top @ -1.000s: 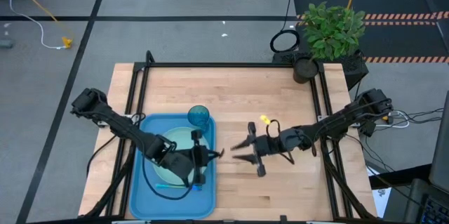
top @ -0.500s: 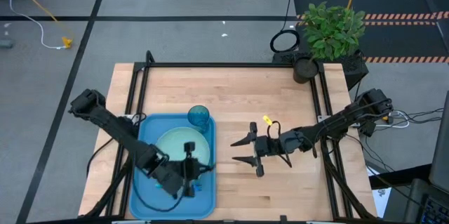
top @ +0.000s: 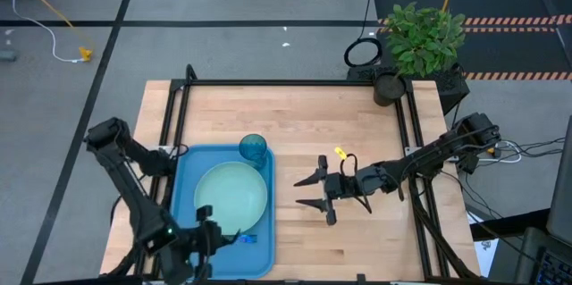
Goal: Pick and place plate/cup/fork/spoon on tray
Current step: Put the black spoon on the blue tray to the bottom of the blue fork
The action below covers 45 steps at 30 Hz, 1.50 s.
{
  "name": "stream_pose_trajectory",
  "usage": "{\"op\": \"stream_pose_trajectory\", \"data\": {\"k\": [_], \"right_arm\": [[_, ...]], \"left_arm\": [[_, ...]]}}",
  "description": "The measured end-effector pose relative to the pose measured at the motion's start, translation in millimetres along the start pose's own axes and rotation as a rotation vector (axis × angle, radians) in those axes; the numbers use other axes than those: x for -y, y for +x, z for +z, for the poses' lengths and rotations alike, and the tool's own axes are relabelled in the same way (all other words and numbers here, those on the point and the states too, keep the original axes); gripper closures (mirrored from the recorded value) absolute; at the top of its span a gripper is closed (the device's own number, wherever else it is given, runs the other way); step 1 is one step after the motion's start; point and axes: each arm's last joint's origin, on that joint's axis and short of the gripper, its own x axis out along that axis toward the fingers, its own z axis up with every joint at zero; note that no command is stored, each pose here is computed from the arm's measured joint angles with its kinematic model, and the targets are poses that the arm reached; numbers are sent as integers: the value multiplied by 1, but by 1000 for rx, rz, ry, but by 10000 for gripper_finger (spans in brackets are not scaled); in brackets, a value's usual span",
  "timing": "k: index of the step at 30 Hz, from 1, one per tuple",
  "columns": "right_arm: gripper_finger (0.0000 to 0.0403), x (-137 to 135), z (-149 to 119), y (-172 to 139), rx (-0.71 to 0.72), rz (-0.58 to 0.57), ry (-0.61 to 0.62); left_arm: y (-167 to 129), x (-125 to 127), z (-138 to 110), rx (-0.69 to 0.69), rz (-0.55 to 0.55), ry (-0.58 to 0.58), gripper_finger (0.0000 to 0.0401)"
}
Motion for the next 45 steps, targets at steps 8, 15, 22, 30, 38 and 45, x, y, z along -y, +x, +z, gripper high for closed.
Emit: {"op": "stream_pose_trajectory", "data": {"k": [8,15,22,30,38,45], "right_arm": [[204,2,-2,0,-25,-7,-12],[204,7,-2,2,-27,-24,-11],[204,12,-3,3,-36,-38,-13],[204,12,-4,3,-43,-37,-11],[204,12,-4,3,-48,-37,-12],[204,11,-4,3,-49,-23,-12]], "left_arm": [[33,17,-40,-239,30,-48,390],[63,18,-58,-420,73,-36,391],[75,15,-59,-466,75,18,385],[81,17,-50,-413,2,138,381],[87,12,-41,-376,15,150,381],[88,14,-40,-362,-7,164,380]]}}
